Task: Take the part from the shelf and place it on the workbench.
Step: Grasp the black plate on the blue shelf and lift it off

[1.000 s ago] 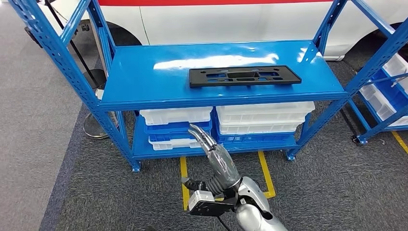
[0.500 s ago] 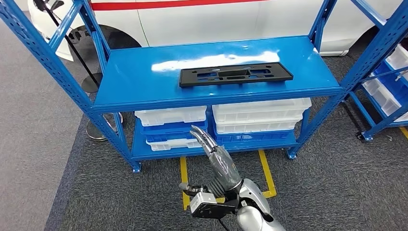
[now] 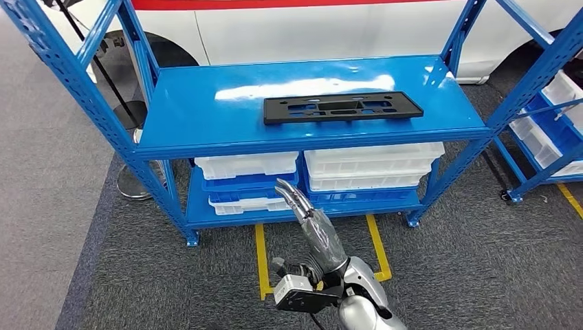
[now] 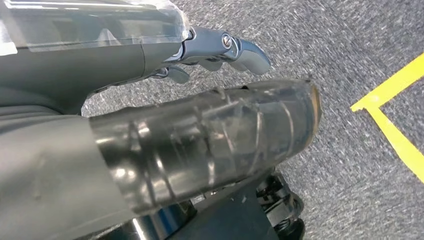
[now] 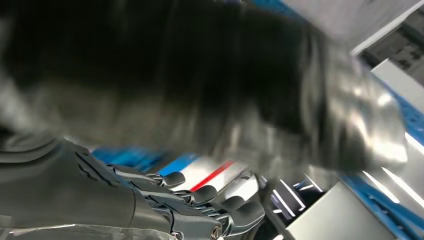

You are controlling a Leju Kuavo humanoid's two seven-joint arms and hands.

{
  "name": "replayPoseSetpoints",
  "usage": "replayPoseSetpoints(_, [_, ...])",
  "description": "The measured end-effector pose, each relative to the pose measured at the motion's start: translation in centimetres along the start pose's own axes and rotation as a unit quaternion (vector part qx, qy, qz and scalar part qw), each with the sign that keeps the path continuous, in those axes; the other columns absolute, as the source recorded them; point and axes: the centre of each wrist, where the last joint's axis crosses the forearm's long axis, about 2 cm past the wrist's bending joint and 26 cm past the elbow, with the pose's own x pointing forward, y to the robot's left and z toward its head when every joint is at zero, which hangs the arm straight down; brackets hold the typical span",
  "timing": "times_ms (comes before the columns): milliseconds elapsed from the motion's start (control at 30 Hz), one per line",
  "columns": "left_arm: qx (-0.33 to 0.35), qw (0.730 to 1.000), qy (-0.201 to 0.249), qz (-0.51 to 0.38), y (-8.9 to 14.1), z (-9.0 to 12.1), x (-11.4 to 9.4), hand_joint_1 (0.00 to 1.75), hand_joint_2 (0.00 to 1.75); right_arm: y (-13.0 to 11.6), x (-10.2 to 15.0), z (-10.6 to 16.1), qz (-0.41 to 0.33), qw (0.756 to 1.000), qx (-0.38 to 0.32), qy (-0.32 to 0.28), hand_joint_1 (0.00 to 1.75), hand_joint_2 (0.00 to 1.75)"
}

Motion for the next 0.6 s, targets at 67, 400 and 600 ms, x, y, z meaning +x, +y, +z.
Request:
replayPoseSetpoints(67, [0.000, 1.000, 0.001, 0.000, -0.01, 0.00, 0.00, 0.00, 0.00, -0.02, -0.04, 0.11, 0.000, 1.000, -0.001, 0.002, 0.00, 0.00])
replayPoseSetpoints(400, [0.000, 1.000, 0.000, -0.001, 0.05, -0.06, 0.12, 0.00, 0.00, -0.12, 0.00, 0.08, 0.005, 1.000, -0.003, -0.001, 0.00, 0.00])
replayPoseSetpoints(600, [-0.001, 1.000, 0.002, -0.002, -0.04, 0.06, -0.12, 0.00, 0.00, -0.01, 0.00, 0.26, 0.005, 1.000, -0.002, 0.001, 0.00, 0.00])
